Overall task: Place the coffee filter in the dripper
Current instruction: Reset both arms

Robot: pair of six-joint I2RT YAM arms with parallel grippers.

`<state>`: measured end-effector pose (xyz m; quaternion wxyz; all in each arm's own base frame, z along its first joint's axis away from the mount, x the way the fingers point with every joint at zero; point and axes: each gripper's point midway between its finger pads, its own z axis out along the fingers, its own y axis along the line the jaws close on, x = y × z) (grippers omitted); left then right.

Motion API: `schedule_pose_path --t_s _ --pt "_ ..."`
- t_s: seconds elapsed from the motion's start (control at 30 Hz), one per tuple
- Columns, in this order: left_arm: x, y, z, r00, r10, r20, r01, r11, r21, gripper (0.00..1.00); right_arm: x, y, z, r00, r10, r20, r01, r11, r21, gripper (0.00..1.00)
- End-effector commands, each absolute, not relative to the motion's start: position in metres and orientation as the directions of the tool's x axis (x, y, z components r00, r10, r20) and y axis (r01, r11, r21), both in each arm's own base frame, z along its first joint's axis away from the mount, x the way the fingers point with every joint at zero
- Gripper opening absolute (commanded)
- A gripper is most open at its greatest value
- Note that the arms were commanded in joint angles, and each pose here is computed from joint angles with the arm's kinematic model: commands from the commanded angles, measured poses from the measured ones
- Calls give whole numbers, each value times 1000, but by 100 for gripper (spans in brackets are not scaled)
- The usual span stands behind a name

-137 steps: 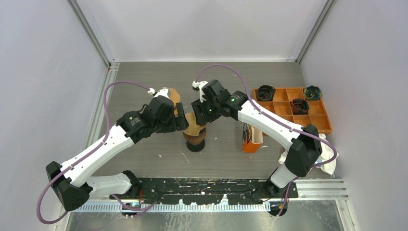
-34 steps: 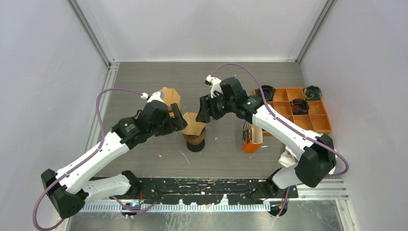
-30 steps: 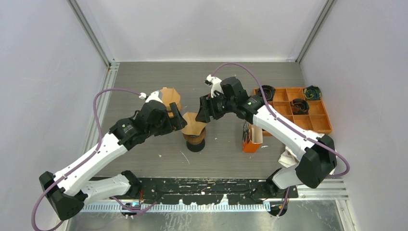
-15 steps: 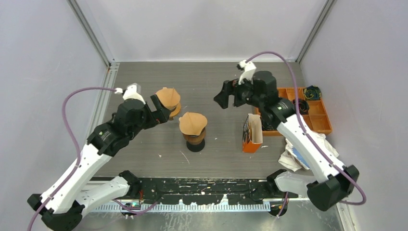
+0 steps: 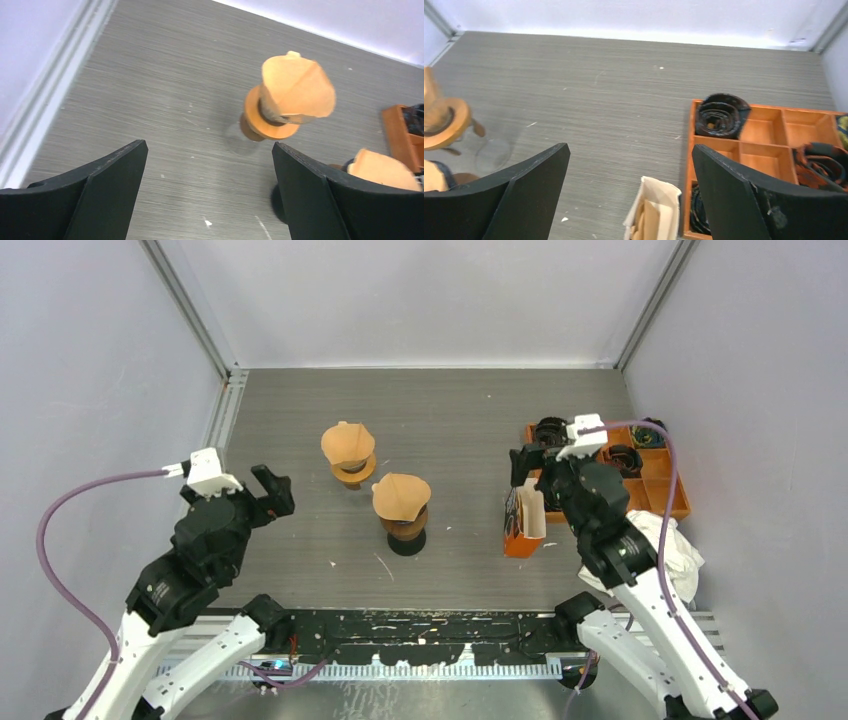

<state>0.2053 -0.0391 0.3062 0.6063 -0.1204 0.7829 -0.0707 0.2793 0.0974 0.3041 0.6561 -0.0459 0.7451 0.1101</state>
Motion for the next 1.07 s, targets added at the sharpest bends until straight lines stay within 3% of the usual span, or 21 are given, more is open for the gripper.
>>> schedule_pose_path --t_s 0.0,0.37,1.03 --pt "204 -11 309 -122 -218 -968 -173 965 -196 99 272 59 326 37 113 -993 -56 992 111 100" --pt "195 11 298 -2 -241 -971 -232 944 -234 99 252 30 319 134 117 -984 41 992 123 100" --pt "195 12 293 -13 -242 -970 -241 942 -232 99 250 29 324 150 113 -982 35 992 119 100"
